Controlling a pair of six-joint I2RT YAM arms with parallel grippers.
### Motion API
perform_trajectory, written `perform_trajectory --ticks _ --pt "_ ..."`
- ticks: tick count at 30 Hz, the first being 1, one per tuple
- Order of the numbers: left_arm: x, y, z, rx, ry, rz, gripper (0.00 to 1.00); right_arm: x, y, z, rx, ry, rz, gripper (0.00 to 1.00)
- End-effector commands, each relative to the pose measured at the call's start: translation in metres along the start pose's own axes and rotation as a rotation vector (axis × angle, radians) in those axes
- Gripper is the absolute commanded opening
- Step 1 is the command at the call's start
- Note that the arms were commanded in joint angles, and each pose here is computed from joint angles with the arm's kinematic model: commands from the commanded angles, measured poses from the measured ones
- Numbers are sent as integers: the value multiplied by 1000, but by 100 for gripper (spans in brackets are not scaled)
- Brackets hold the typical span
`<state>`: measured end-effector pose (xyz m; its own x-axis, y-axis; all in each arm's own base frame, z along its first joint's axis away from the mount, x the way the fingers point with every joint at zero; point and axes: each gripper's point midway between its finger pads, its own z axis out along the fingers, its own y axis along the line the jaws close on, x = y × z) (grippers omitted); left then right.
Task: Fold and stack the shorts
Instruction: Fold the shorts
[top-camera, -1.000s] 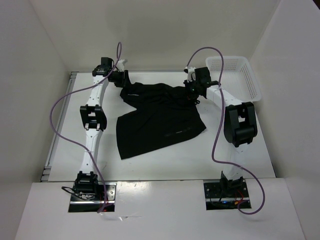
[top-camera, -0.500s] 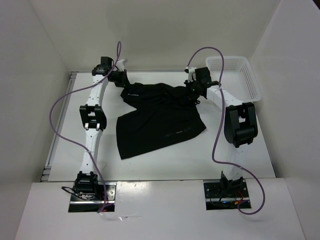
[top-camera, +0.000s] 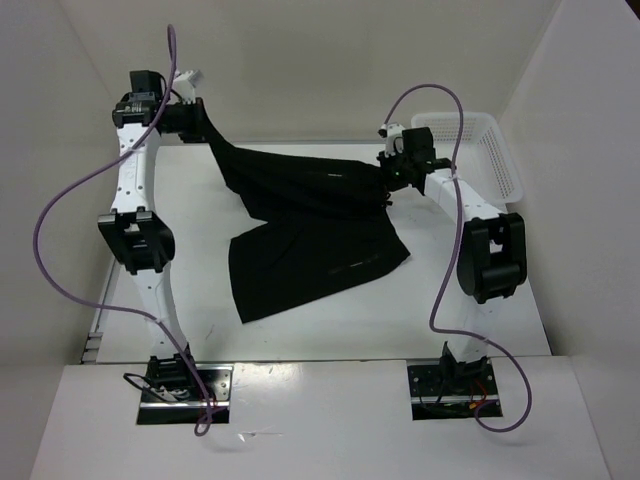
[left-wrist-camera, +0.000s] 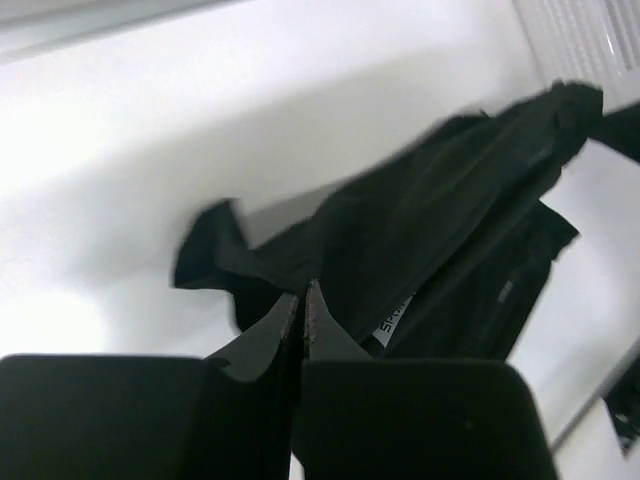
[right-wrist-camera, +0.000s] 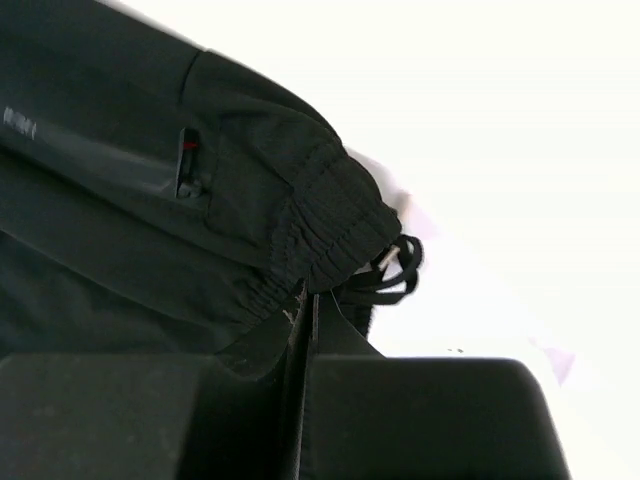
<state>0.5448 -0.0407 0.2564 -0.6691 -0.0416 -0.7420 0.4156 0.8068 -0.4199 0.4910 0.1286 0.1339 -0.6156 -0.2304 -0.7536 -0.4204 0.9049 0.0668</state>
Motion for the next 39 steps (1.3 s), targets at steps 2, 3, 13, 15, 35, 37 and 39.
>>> perform_trajectory --ticks 2,3,13,15,35,37,39 --pt "38 -28 -8 49 104 -73 0 -19 -17 -33 43 -64 -21 0" --pt "59 -26 -5 52 154 -118 0 -22 -15 -36 32 -74 -24 0" --pt "97 -92 -72 17 205 -122 0 10 2 -83 -40 -78 -195 0" --pt "109 -99 -85 -1 216 -127 0 17 7 -93 -48 -84 -224 0" --pt "271 -117 -103 -111 577 -225 0 112 41 -154 -226 34 -774 7" --pt "294 -118 -99 -114 644 -223 0 126 53 -161 -243 14 -843 14" --pt "303 -112 -95 -134 665 -215 0 146 56 -159 -252 35 -905 19"
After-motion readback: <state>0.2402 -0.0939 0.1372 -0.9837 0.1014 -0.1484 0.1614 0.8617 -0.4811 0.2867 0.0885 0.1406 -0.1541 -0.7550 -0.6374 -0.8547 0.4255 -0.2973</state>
